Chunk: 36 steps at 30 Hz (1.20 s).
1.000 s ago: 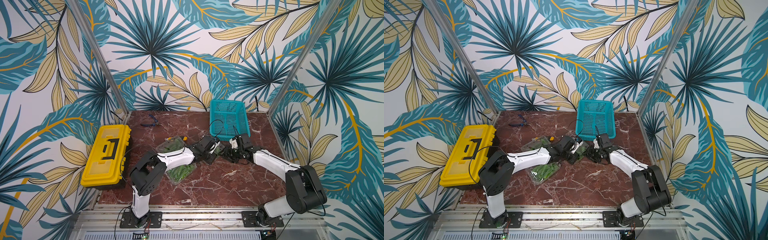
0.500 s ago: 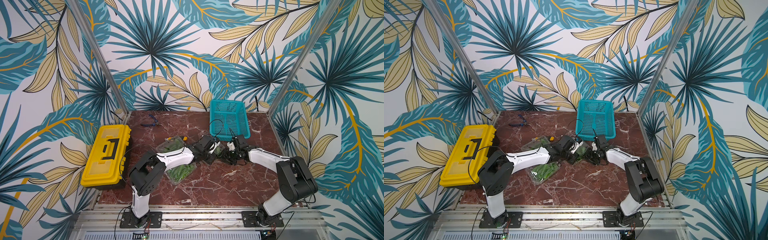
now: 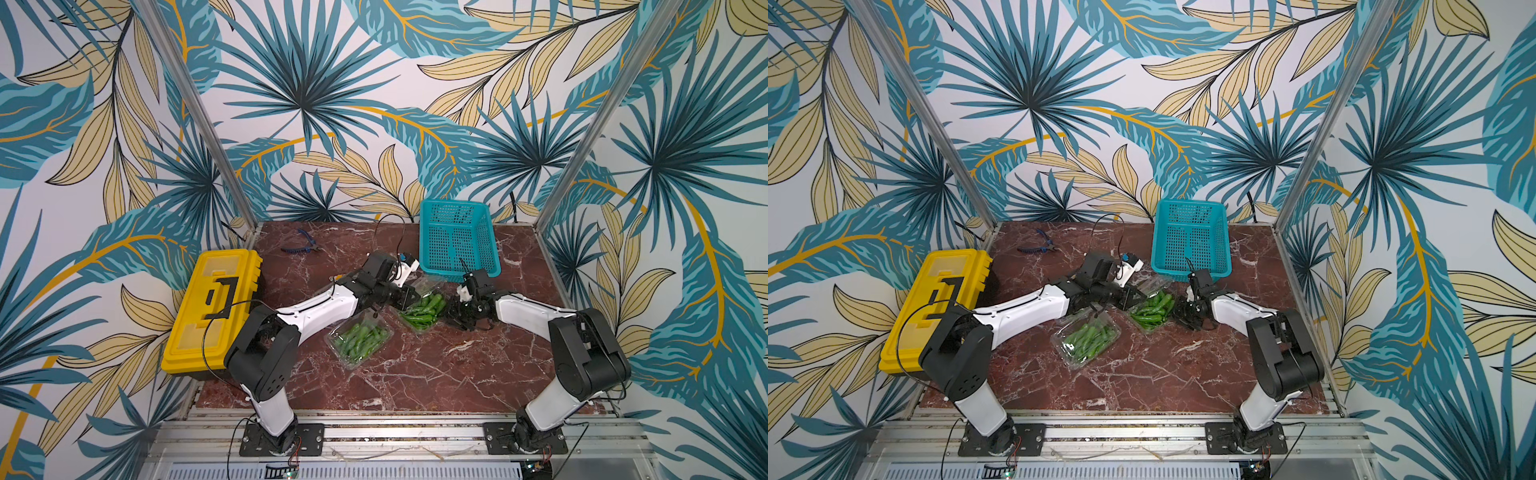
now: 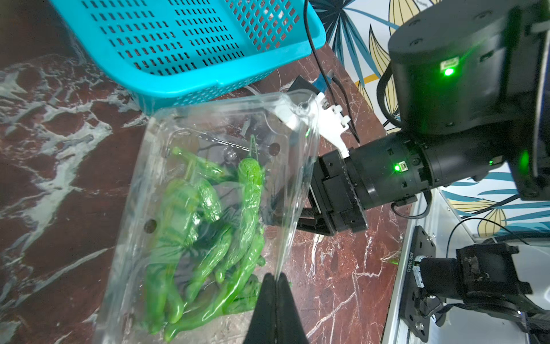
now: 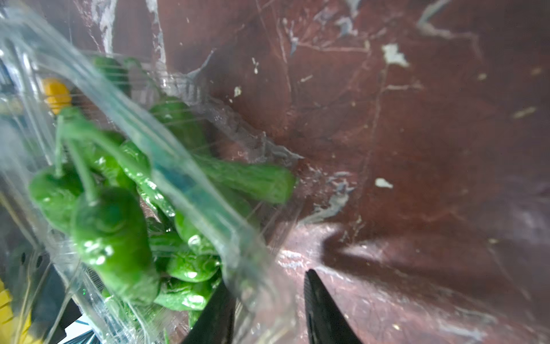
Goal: Take small green peppers out of containers
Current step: Open the packing box at the center of the board, then pick up the green pepper from the packing box.
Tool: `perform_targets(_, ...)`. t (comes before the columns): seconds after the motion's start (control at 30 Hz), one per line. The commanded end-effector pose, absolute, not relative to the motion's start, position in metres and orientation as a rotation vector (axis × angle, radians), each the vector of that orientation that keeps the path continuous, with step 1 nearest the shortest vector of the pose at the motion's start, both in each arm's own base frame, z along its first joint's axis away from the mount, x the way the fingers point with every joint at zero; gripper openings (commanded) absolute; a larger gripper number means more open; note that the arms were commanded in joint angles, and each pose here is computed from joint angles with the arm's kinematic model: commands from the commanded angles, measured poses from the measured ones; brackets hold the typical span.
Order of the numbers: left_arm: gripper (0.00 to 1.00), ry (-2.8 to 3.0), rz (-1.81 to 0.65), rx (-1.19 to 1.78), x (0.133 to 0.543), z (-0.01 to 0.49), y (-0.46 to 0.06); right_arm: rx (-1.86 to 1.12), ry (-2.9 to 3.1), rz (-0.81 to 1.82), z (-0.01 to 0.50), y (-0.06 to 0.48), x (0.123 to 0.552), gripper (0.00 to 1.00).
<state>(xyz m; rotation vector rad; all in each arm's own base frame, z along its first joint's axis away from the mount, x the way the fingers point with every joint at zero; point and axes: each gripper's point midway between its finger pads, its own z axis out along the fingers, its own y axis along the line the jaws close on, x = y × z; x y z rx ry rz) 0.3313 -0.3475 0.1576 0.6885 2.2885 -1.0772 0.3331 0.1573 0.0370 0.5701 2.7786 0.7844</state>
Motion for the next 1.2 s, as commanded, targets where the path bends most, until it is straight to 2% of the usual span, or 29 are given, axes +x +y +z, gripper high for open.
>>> perform_targets(0.0,0.0,2.302,-1.128,0.67,0.325,0.155,-0.347,0.567,2.822,0.688,0.031,0.146,0.326,0.39)
perform_targets(0.03,0.0,2.3,-1.116,0.65,0.328,0.156,-0.345,0.555,2.816,0.687,0.034,0.146,0.327,0.39)
perform_targets(0.1,0.15,2.305,-1.061,0.591,0.337,0.157,-0.339,0.539,2.806,0.677,0.039,0.144,0.327,0.39)
perform_targets(0.13,0.16,2.301,-1.043,0.56,0.342,0.159,-0.335,0.535,2.8,0.672,0.041,0.143,0.328,0.39)
perform_targets(0.37,0.57,2.256,-0.842,0.358,0.368,0.176,-0.306,0.537,2.787,0.606,0.051,0.135,0.329,0.39)
perform_targets(0.43,0.64,2.235,-0.794,0.319,0.371,0.182,-0.297,0.532,2.783,0.587,0.056,0.132,0.329,0.4)
perform_targets(0.73,0.75,2.145,-0.499,0.035,0.389,0.198,-0.238,0.547,2.638,0.442,0.1,0.107,0.329,0.41)
perform_targets(0.97,0.8,2.126,-0.395,-0.098,0.4,0.194,-0.218,0.408,2.613,0.659,0.122,0.15,0.346,0.4)
perform_targets(1.17,0.82,2.158,-0.415,-0.155,0.405,0.18,-0.22,0.45,2.664,0.763,0.096,0.174,0.359,0.38)
